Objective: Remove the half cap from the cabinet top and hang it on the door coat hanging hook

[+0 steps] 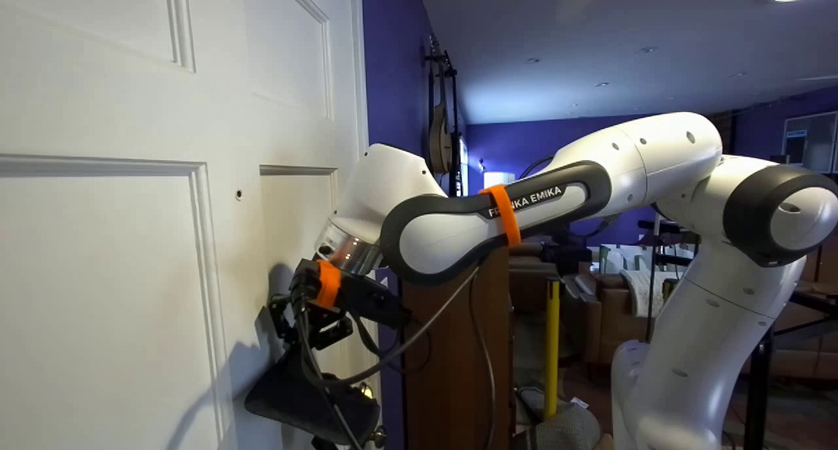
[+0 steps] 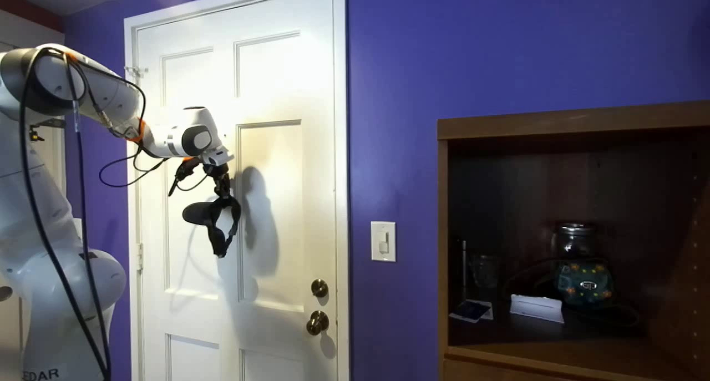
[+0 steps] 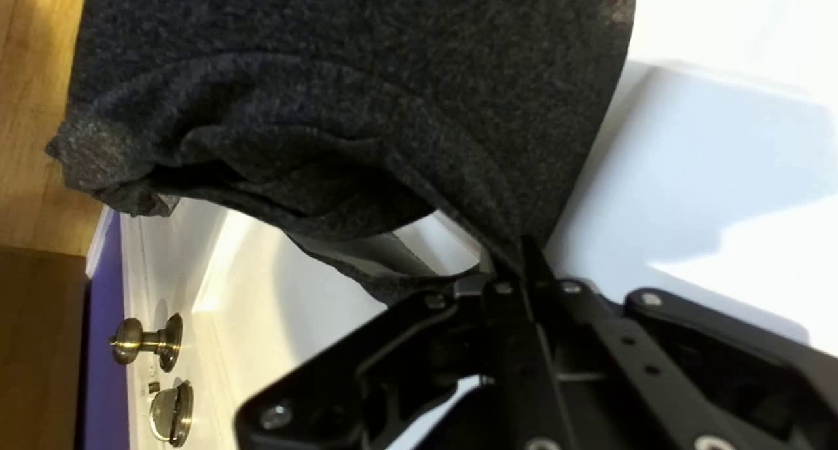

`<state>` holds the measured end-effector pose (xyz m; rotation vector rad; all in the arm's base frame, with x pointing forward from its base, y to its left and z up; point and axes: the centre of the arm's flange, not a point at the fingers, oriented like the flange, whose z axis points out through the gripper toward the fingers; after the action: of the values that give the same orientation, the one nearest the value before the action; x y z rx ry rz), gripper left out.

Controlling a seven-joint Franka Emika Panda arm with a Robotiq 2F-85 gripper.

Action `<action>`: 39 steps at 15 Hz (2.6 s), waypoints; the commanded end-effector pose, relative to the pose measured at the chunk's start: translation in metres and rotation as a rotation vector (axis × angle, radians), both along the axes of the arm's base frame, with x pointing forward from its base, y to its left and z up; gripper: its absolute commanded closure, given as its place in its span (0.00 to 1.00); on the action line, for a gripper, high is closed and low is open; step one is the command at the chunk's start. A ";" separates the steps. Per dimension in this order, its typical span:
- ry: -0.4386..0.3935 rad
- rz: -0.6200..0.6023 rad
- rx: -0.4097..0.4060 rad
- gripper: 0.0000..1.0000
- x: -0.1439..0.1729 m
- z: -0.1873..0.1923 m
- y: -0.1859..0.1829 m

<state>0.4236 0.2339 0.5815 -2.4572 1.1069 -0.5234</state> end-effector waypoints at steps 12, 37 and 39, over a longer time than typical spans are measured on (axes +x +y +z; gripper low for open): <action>-0.094 0.010 0.009 0.99 -0.014 -0.027 0.015; -0.289 0.091 -0.021 0.99 -0.035 -0.123 0.038; -0.305 0.127 -0.039 0.99 -0.037 -0.129 0.041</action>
<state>0.3815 0.2682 0.4649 -2.3650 0.8960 -0.8104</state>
